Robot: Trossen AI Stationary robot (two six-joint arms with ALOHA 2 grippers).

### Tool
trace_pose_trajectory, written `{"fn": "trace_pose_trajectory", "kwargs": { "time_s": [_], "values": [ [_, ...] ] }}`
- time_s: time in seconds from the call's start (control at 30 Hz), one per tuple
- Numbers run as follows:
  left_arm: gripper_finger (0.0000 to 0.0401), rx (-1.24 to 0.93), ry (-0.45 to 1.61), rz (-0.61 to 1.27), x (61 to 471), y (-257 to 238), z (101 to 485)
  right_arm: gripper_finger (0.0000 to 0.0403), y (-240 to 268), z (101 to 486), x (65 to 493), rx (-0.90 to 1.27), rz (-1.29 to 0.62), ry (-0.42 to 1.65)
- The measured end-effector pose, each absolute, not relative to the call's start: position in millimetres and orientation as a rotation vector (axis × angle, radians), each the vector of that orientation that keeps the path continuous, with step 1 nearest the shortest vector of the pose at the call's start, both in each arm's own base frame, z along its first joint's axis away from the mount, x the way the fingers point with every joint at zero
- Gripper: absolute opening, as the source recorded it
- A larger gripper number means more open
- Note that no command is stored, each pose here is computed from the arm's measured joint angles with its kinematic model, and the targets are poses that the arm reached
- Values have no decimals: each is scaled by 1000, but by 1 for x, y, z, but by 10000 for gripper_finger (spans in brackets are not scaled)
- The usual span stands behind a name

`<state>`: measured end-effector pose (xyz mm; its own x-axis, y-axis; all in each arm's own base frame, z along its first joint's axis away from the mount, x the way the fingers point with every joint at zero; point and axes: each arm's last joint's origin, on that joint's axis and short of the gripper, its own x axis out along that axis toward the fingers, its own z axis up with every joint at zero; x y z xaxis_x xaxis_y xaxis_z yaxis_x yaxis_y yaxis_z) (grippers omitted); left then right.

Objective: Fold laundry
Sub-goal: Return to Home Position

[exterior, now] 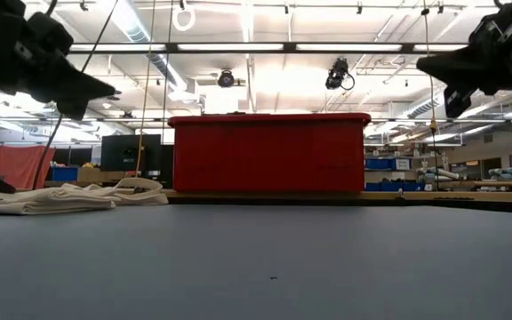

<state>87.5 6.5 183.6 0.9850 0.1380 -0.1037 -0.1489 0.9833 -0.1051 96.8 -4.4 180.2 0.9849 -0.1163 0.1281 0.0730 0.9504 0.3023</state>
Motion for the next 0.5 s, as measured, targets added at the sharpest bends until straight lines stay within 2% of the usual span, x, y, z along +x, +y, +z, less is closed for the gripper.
{"fn": "trace_pose_trajectory", "kwargs": {
  "time_s": [0.13,0.27,0.5],
  "values": [
    [0,-129,123,144,91,7,172,0,-4,172,98,298,-106,-87],
    [0,-146,36,137,95,7,171,3,-4,169,98,298,-97,-47],
    [0,-148,-34,116,97,6,168,30,-3,165,100,279,-82,-6]
  ]
}}
